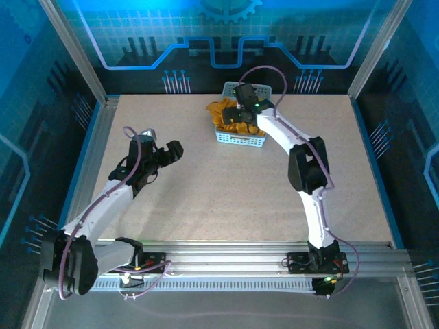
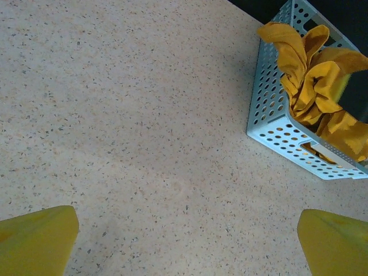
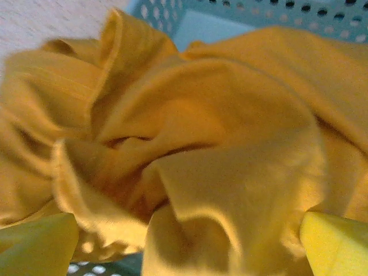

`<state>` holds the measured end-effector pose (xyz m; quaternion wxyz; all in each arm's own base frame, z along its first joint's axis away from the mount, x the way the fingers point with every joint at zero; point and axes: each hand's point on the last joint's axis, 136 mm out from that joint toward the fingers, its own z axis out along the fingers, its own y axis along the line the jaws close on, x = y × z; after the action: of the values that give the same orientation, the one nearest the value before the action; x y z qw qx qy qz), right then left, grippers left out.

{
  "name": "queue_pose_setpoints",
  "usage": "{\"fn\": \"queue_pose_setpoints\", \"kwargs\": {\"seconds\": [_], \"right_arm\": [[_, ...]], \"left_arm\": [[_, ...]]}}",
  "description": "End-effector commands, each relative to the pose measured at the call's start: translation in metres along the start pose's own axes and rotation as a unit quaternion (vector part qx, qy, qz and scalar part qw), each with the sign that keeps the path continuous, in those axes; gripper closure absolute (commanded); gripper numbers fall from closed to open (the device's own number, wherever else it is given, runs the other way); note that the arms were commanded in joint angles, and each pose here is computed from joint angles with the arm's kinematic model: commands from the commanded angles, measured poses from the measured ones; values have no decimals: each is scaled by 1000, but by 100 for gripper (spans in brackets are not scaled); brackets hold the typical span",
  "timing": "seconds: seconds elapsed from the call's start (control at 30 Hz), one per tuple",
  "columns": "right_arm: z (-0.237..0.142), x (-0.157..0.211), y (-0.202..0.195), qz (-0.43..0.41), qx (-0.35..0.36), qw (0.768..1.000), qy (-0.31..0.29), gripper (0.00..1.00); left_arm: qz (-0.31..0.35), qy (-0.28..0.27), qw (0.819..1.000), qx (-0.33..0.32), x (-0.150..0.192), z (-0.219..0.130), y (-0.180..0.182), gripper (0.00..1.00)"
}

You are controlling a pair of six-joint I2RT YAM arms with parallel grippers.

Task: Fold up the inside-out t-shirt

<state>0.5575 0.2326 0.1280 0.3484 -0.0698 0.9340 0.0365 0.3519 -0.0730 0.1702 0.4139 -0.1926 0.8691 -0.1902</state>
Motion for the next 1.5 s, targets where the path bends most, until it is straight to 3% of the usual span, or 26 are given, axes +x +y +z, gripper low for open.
{"fn": "queue_pose_setpoints", "kwargs": {"seconds": [0.0,0.2,0.4,0.5,0.63,0.73,0.83,1.1,1.3,1.47], "right_arm": [[29,28,-12,-8,52,997,61,0],[67,54,-36,7,95,988,123,3],[57,74,-104,83,157,972,153,37],[42,81,-143,125,178,963,156,49],[24,92,-191,153,200,955,159,49],[12,96,-219,218,170,949,154,50],[-2,99,-254,223,214,939,154,49],[6,103,-309,271,194,929,163,51],[4,89,-317,247,211,932,159,74],[-26,61,-319,231,230,937,122,94]], "left_arm": [[4,16,1000,6,11,2,0,1],[10,12,1000,6,9,1,0,1],[13,4,1000,1,8,-4,3,1],[14,1,1000,-3,7,-7,5,1],[15,0,1000,-2,8,-10,5,1],[18,-2,1000,-5,8,-13,6,1],[19,-5,1000,-5,6,-17,6,1],[24,-14,1000,-6,4,-25,7,1],[25,-17,1000,-8,2,-28,7,1],[28,-25,999,-11,-2,-37,6,1]]}}
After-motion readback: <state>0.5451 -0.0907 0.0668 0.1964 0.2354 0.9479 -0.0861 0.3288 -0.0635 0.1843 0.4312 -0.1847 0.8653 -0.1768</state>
